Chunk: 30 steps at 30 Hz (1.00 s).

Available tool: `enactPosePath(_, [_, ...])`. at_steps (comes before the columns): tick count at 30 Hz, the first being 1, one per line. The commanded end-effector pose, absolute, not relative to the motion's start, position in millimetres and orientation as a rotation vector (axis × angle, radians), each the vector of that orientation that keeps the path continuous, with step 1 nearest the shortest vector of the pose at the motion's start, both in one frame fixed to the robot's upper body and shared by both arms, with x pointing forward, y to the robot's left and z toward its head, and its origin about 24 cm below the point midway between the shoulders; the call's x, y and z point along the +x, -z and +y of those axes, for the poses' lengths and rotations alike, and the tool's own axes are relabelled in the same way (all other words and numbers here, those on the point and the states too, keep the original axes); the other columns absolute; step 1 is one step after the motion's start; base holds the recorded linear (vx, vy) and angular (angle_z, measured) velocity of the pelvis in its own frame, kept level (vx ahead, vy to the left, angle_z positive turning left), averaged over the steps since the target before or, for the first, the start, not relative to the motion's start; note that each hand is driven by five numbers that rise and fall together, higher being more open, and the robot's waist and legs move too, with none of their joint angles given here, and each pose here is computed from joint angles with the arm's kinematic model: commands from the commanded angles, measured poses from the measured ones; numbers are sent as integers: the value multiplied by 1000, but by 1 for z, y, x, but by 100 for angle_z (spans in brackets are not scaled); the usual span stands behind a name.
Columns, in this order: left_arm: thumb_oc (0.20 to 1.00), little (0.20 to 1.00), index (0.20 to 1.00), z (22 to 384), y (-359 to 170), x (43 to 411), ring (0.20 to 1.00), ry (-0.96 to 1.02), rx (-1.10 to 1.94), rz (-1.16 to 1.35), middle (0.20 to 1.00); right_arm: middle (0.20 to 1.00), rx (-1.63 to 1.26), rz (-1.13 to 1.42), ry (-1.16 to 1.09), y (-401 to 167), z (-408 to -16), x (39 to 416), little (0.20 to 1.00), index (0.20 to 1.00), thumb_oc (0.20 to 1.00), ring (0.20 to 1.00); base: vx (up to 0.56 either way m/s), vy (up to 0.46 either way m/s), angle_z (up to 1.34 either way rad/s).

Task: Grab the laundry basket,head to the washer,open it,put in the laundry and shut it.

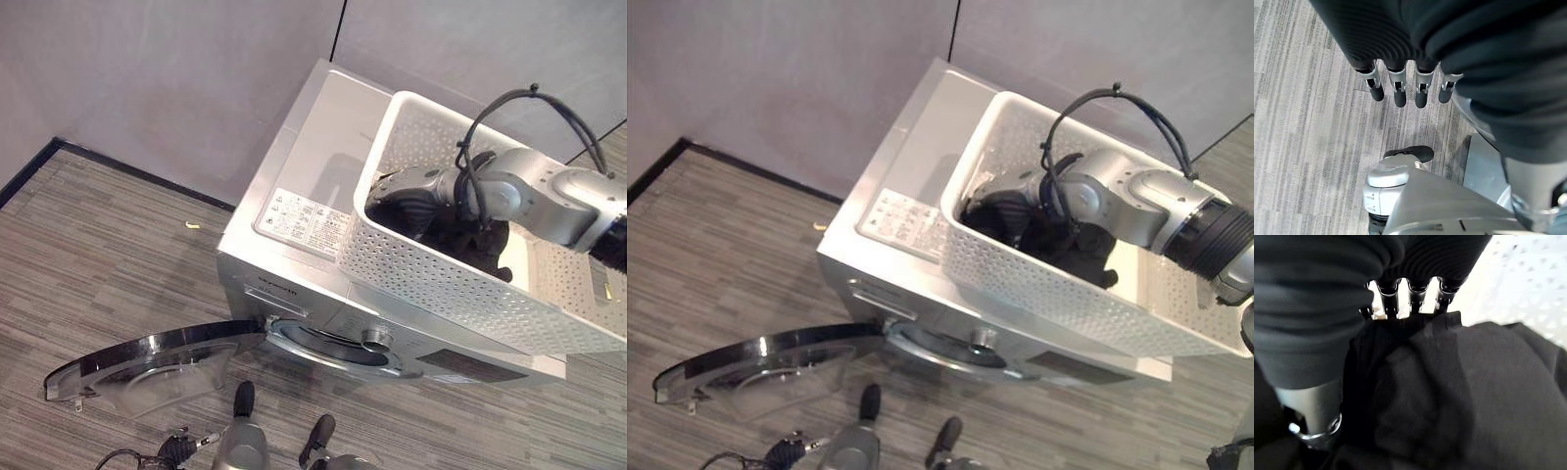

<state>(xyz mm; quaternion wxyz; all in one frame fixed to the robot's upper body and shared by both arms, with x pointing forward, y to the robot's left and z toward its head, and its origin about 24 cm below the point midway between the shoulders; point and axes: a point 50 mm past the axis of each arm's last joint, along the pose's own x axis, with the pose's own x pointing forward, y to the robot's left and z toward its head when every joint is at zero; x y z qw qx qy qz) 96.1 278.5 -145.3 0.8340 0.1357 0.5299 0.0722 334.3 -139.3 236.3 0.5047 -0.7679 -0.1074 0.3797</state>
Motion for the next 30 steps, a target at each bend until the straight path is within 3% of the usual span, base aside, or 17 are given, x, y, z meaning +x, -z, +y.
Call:
enactPosePath(1, [1000,1000,1000,279,145,96,1000,-171,284,1121,1000,200,-1749,-103,-1059,-203,-143,329,200,200,200,200,0,0,0])
enactPosePath(12, [1000,1000,1000,279,151,73,1000,-186,265,1194,1000,200,-1731,-172,-827,-209,-176,336,200,200,200,200,2,-4,1])
enactPosePath(15, [1000,1000,1000,272,156,59,1000,-128,287,1249,1000,200,-1676,-170,-608,-215,-209,342,200,200,200,200,18,-23,-1])
enactPosePath(18, [1000,1000,1000,268,158,55,1000,-104,292,1268,1000,200,-1568,-174,-507,-216,-225,342,200,200,200,200,19,-21,13])
enactPosePath(19, [1000,1000,1000,262,160,52,1000,-85,282,1279,1000,200,-1393,-164,-402,-214,-242,344,200,200,200,200,0,0,0])
enactPosePath(21, [1000,1000,1000,264,160,52,1000,-84,289,1279,1000,200,-1389,-162,-399,-213,-244,342,200,200,200,200,14,-20,8])
enactPosePath(22, [1000,1000,1000,258,162,50,1000,-61,283,1282,1000,200,-1223,-183,-288,-215,-260,339,200,200,200,200,25,-30,17])
enactPosePath(30, [1000,1000,1000,243,164,61,1000,39,345,1244,1000,200,-768,-378,182,-256,-312,339,200,200,200,200,6,-28,8])
